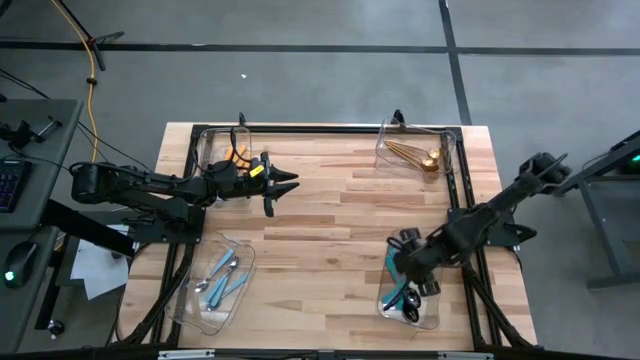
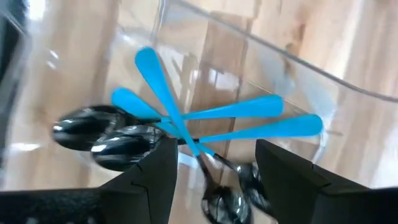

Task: Sort silverware by color (type)
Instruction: Return to Home Position

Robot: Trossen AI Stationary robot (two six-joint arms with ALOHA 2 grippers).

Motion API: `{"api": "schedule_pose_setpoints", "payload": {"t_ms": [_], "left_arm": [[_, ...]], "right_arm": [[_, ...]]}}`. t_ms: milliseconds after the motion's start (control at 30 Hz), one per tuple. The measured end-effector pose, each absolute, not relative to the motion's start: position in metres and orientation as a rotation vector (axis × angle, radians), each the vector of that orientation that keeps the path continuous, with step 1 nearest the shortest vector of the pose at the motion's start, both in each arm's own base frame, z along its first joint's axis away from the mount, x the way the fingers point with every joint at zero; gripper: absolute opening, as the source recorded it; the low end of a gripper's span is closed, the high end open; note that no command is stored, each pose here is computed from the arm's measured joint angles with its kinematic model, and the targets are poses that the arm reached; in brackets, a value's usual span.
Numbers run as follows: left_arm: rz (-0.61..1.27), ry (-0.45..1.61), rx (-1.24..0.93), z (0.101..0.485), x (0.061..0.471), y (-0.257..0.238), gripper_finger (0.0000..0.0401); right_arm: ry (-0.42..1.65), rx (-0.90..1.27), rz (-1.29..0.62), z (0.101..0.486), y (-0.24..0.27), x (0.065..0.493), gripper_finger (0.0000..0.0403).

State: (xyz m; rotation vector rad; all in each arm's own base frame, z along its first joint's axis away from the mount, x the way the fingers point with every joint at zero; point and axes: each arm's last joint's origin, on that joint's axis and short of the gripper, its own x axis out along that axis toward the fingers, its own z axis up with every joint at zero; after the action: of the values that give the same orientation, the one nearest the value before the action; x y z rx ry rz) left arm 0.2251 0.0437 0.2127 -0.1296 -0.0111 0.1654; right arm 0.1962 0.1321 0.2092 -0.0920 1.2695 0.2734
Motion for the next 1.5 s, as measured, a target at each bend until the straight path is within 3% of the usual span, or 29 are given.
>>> {"api": "schedule_pose_setpoints", "payload": {"t_ms": [467, 767, 1067, 1333, 1500], "left_arm": [[0.166, -0.011, -0.13, 0.213, 0.225, 0.044, 0.0106], [0.167, 0.011, -0.157, 0.21, 0.225, 0.044, 0.0106], [0.167, 0.007, -0.158, 0.211, 0.225, 0.044, 0.0106], [0.167, 0.008, -0.158, 0.211, 0.225, 0.044, 0.0106], [0.166, -0.011, -0.155, 0.213, 0.225, 0.044, 0.0106]], "right_arm": [[0.906, 0.138, 0.141, 0.28, 0.097, 0.152, 0.0201], [0.803, 0.133, 0.088, 0.291, 0.089, 0.146, 0.0201], [0.484, -0.061, -0.135, 0.296, 0.094, 0.198, 0.0201], [0.473, -0.211, -0.289, 0.277, 0.066, 0.25, 0.0201], [0.434, -0.222, -0.246, 0.275, 0.035, 0.275, 0.0201]]}}
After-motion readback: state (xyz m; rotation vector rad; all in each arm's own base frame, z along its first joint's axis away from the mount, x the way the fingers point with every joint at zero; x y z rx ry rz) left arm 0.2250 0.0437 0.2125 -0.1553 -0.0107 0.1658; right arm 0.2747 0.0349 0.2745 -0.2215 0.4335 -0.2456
